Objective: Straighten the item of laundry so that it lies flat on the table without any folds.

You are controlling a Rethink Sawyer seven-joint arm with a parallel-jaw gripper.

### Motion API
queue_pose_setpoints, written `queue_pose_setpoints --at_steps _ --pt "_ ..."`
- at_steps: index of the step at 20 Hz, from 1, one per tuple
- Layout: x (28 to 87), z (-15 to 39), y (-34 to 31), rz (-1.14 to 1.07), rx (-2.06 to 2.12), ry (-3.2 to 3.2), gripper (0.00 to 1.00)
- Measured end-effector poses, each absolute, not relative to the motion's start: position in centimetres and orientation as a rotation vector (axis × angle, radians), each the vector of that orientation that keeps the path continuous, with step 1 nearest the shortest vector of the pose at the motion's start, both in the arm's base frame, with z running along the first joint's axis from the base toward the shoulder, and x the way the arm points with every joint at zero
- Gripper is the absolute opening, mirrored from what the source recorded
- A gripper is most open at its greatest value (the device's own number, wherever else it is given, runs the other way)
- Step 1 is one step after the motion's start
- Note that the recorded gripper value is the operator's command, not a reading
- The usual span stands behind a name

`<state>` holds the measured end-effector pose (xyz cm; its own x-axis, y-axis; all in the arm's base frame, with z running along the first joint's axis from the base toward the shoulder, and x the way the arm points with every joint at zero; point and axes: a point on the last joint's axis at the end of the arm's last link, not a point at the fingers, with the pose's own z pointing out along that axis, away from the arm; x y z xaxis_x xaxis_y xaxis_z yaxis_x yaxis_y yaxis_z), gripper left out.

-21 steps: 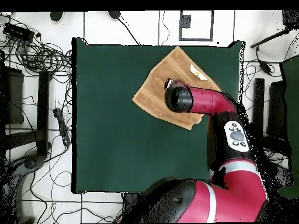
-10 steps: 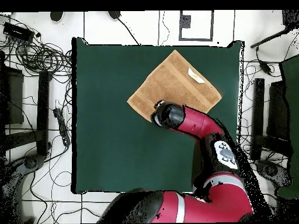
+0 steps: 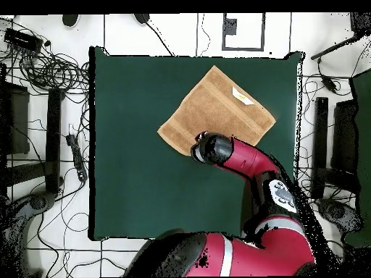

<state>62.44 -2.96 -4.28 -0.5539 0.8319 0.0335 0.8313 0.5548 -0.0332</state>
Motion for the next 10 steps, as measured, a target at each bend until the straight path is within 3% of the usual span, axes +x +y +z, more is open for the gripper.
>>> queue_pose_setpoints --at_steps 10 --pt "62.49 -4.34 -3.1 0.019 -1.47 -2.722 1.0"
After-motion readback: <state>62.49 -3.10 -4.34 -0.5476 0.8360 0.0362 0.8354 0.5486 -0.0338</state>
